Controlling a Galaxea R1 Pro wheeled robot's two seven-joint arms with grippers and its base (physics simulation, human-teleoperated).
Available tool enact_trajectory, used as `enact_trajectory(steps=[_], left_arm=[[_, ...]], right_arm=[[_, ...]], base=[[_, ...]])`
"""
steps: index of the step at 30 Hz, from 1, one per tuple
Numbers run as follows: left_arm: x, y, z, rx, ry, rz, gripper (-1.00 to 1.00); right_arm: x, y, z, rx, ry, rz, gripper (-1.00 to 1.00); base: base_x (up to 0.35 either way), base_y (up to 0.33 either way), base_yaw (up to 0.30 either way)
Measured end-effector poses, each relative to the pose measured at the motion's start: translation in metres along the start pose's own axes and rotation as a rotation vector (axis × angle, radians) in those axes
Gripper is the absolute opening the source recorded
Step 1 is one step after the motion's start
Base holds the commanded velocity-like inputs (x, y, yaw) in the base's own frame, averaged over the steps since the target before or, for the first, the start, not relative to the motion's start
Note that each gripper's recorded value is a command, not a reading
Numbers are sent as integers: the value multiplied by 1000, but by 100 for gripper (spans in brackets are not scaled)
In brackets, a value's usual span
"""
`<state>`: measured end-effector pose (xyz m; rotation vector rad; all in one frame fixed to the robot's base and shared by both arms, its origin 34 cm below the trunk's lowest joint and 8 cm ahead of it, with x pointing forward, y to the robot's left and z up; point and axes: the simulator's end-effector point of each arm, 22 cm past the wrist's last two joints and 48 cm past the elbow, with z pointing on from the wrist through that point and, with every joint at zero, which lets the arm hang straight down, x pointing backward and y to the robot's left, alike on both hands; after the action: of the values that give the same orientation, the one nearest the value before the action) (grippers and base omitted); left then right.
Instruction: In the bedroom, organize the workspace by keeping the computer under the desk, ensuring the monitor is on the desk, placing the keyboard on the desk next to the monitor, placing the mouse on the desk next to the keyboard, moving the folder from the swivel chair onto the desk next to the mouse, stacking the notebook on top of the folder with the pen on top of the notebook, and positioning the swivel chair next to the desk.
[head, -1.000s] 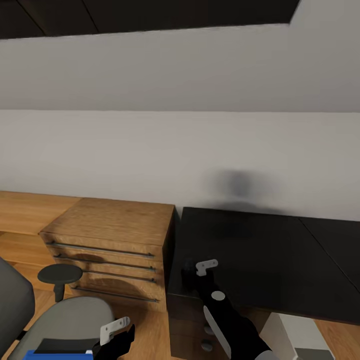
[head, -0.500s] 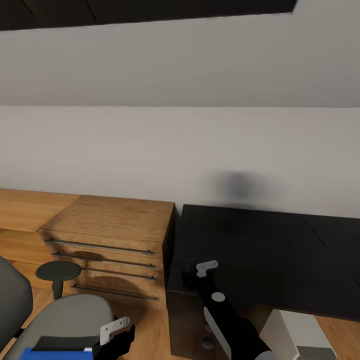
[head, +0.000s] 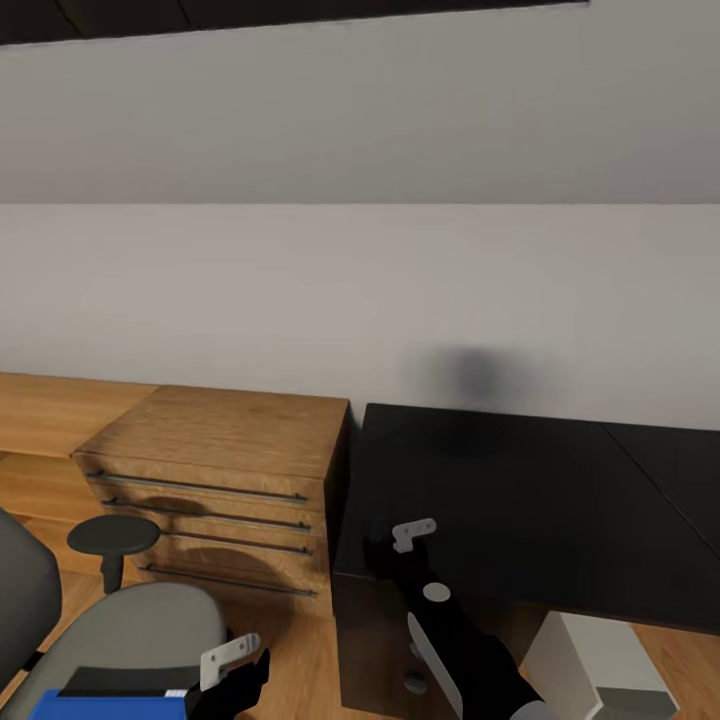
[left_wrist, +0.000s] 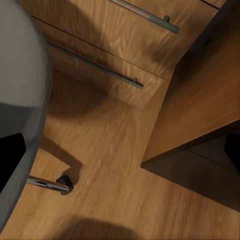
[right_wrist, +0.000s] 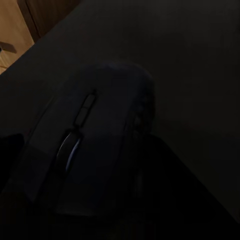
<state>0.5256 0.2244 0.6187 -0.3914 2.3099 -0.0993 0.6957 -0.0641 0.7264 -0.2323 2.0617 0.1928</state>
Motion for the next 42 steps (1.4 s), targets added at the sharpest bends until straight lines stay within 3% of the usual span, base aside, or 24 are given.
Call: enact_trajectory(steps=[28, 42], left_arm=[[3, 2, 1, -2, 6, 3, 100], [-8, -1, -9, -3, 6, 3, 100]], right_arm=[[0, 1, 0, -2, 0, 0, -100], [-6, 0, -6, 0, 19, 4, -100]], base=[[32, 0, 0], [1, 0, 0]])
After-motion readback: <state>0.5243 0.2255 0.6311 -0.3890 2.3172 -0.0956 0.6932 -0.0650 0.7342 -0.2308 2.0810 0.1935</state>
